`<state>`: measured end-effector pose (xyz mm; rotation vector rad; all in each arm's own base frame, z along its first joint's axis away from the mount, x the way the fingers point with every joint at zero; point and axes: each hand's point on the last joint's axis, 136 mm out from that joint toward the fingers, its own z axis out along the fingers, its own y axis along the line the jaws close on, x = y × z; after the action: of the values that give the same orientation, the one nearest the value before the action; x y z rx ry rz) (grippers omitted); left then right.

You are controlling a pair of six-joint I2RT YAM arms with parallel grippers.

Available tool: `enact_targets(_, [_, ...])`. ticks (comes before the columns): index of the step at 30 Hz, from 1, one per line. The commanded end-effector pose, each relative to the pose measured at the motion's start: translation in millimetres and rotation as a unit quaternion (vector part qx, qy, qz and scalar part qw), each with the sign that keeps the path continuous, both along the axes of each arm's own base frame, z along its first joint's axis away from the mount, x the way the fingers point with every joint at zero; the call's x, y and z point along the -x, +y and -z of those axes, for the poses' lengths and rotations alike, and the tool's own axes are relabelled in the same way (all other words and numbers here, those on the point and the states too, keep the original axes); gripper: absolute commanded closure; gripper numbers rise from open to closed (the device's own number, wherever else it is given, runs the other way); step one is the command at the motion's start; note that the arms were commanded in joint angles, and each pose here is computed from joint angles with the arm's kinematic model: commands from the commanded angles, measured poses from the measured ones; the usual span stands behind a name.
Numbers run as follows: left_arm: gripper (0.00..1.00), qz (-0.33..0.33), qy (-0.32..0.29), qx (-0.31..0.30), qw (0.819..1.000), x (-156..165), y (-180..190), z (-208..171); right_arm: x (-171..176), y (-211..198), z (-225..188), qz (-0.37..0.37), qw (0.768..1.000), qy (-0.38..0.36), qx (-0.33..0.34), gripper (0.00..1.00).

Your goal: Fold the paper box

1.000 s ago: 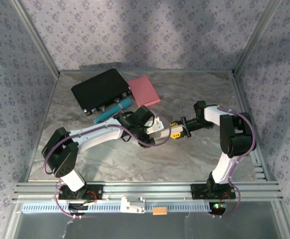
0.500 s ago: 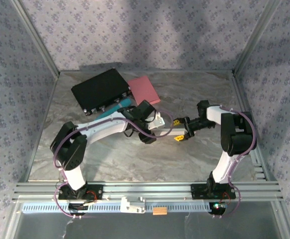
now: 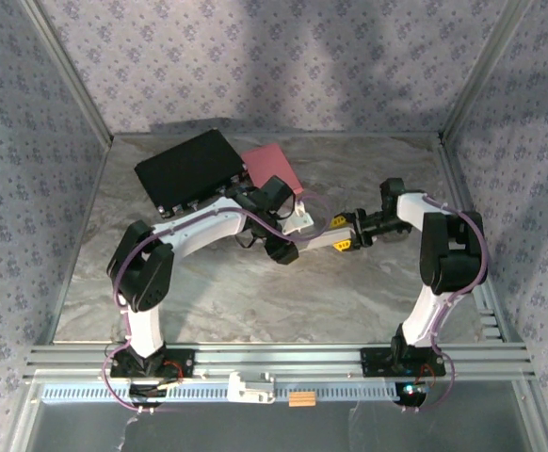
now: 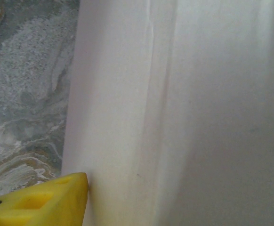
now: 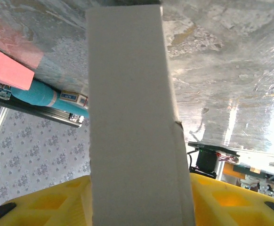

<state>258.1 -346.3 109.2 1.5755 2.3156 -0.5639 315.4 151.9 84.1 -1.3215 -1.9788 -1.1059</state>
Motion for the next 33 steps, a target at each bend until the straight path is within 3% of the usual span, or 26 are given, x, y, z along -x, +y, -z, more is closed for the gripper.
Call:
enact_targets(1, [0.38, 0.014, 0.046, 0.029, 0.998, 14.7, -4.1, -19.9, 16.3, 4.0, -9.5, 0.008, 1.000, 0.028, -0.005, 0.44])
enact_targets(5, [0.40, 0.019, 0.080, 0.036, 0.996, 30.6, -0.8, -24.8, 20.3, 0.5, -25.3, 0.025, 0.999, 0.020, 0.017, 0.42])
enact_targets(9, [0.42, 0.016, 0.080, 0.021, 0.996, 32.2, 6.2, -13.4, 23.1, 1.8, -13.2, 0.028, 0.998, 0.031, 0.036, 0.60])
enact_targets(12, [0.31, 0.008, 0.048, 0.024, 0.999, 24.4, 7.4, -17.9, 23.3, 5.4, -7.1, 0.026, 0.998, 0.037, 0.037, 0.65])
enact_targets(16, [0.20, 0.002, 0.011, 0.026, 1.000, 17.3, 8.5, -20.8, 22.4, 4.6, -7.9, 0.033, 0.998, 0.038, 0.035, 0.65])
enact_targets(24, [0.20, -0.021, -0.089, -0.042, 0.995, -12.8, 22.5, 0.8, 33.3, 7.1, -16.1, 0.021, 0.998, 0.063, 0.019, 0.67])
enact_targets(28, [0.23, -0.035, -0.085, -0.036, 0.995, -28.0, 22.0, 0.9, 38.5, 5.4, -18.8, 0.017, 0.997, 0.071, 0.020, 0.66])
enact_targets(33, [0.29, -0.008, -0.048, -0.020, 0.999, -18.1, 12.6, 6.2, 30.0, 1.4, -17.7, 0.024, 0.997, 0.067, 0.024, 0.60])
